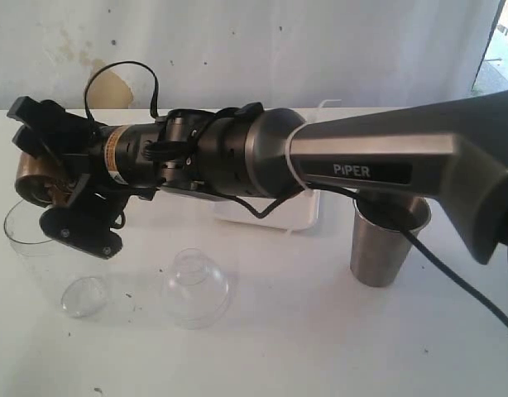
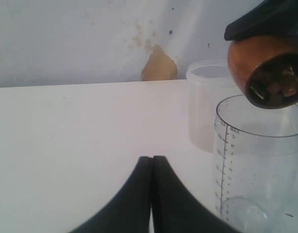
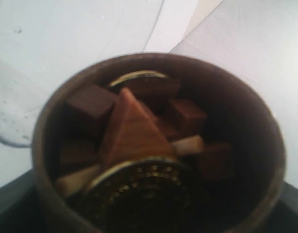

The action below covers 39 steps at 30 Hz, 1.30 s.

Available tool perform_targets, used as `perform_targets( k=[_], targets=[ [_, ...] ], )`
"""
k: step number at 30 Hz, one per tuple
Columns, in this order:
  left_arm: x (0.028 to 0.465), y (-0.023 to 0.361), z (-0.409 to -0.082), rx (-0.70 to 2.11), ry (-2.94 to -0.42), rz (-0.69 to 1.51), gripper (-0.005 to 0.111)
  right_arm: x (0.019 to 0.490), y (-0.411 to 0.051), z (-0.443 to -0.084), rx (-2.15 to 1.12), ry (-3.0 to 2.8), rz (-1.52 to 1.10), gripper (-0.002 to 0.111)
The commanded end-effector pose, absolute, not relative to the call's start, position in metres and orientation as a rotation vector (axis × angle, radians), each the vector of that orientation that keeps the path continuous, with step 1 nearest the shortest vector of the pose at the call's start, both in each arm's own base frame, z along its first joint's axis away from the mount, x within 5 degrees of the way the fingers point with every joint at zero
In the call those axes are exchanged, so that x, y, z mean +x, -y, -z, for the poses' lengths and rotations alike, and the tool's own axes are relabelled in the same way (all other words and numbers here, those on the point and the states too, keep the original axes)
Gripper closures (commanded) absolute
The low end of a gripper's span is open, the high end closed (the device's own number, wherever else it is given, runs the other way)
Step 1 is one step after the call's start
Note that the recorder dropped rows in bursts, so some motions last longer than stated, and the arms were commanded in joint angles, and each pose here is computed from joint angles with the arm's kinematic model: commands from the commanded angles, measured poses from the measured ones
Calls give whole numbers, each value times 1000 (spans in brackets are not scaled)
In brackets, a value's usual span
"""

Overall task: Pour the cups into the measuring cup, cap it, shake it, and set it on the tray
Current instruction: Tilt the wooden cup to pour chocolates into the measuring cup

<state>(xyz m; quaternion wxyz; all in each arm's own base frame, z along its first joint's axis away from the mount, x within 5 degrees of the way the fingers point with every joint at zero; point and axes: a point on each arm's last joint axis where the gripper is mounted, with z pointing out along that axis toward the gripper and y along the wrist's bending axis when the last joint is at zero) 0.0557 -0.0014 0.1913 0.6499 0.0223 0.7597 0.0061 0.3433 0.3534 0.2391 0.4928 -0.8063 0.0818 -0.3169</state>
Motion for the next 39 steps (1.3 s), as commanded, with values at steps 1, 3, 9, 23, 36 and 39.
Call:
perform_targets(
  k=[1, 3, 9, 23, 36, 39],
  targets=[
    [55, 2, -192, 46, -1716, -7, 107, 342, -355, -247, -1919, -180, 769, 108],
    [55, 2, -192, 46, -1716, -7, 107, 342, -355, -249, -1914, -183, 769, 108],
    [55, 2, -192, 46, -1716, -7, 107, 347, -358, -259, -1850, -279, 723, 108],
    [55, 2, -192, 46, -1716, -7, 107, 346, -365, -261, -1837, -255, 731, 108],
    [55, 2, -192, 46, -1716, -7, 107, 345, -368, -255, -1871, -173, 781, 108],
    [55, 2, -192, 46, -1716, -7, 107, 345, -368, -254, -1888, -107, 831, 108]
  ],
)
